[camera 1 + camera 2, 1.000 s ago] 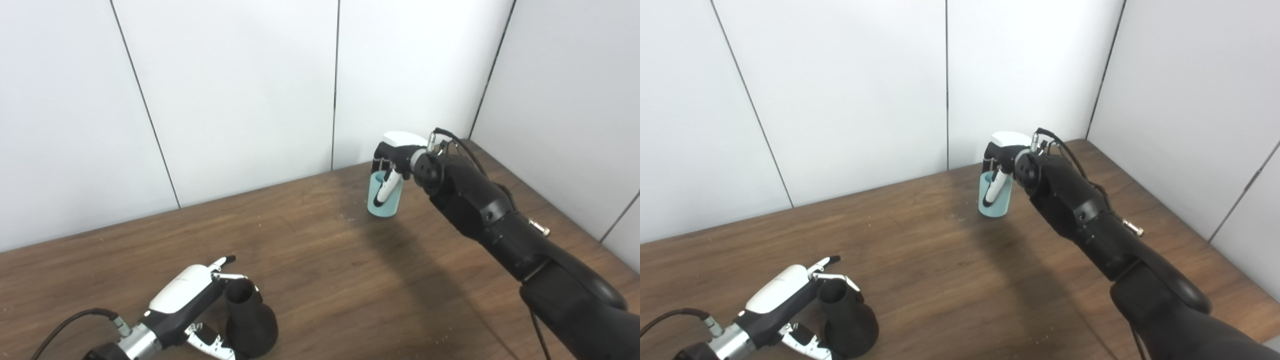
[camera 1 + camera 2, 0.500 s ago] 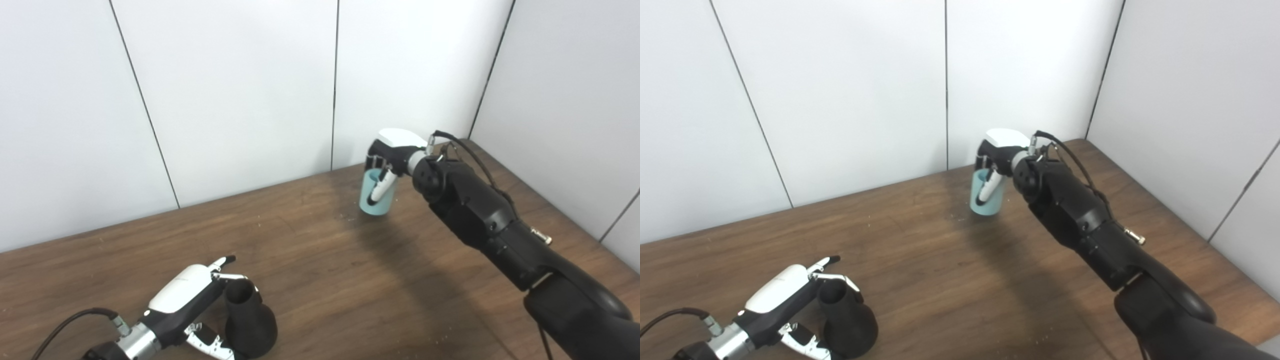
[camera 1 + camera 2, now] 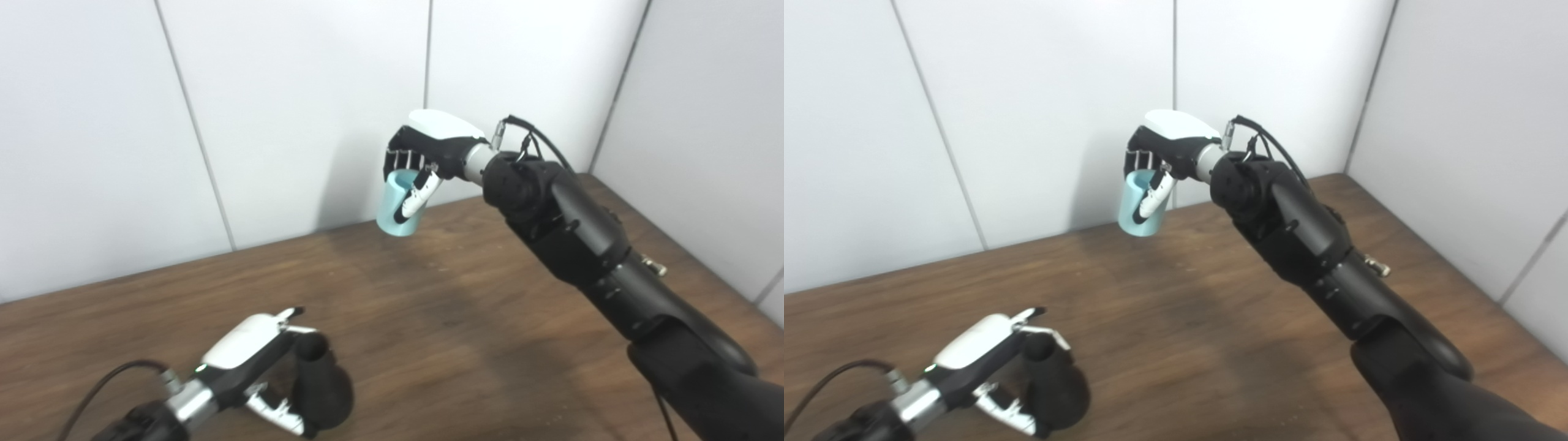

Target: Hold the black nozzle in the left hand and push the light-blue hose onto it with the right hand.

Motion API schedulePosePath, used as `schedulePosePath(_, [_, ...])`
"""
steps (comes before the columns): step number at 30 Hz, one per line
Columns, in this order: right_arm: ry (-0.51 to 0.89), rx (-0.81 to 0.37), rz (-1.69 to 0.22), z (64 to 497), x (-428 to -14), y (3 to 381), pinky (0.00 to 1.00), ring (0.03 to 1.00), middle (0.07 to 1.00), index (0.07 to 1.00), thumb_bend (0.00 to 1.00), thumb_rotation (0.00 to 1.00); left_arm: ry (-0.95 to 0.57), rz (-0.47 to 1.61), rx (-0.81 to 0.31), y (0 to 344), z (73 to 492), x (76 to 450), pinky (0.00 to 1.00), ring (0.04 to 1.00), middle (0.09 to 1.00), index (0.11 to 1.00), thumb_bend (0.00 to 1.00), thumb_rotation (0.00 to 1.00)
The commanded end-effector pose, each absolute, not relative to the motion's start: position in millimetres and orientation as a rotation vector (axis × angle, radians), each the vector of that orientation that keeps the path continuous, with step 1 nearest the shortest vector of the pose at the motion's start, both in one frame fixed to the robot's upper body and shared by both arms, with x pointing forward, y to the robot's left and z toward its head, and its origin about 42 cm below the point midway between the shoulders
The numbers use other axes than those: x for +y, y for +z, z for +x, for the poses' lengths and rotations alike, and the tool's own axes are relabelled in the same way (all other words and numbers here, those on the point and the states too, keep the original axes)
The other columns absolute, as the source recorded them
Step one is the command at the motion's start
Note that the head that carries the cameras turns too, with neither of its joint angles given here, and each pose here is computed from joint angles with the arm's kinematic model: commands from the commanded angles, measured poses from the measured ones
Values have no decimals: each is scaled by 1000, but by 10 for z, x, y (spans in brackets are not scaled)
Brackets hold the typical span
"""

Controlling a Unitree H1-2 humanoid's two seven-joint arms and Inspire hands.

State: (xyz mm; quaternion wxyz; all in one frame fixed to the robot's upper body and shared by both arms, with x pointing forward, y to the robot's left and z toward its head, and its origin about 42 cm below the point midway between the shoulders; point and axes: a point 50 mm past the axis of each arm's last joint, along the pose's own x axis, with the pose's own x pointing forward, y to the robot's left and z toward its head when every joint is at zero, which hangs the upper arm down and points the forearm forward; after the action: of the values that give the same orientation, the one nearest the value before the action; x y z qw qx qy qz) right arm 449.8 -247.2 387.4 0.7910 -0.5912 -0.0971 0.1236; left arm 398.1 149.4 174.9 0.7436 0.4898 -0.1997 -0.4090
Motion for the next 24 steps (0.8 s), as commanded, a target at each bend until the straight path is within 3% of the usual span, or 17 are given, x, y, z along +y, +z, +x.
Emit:
schedulePosePath(1, [240,-327,-1269,4427,-2404,4318,386,476,471,451,503,0,-942,1233,-192,1356,3935,1689,1000,554,446,502,525,0])
schedulePosePath(24, [553,-572,-1222,3714,-1963,4750,372,463,481,468,502,0,-932,1299,-185,1538,4044,1280,1000,580,496,476,525,0])
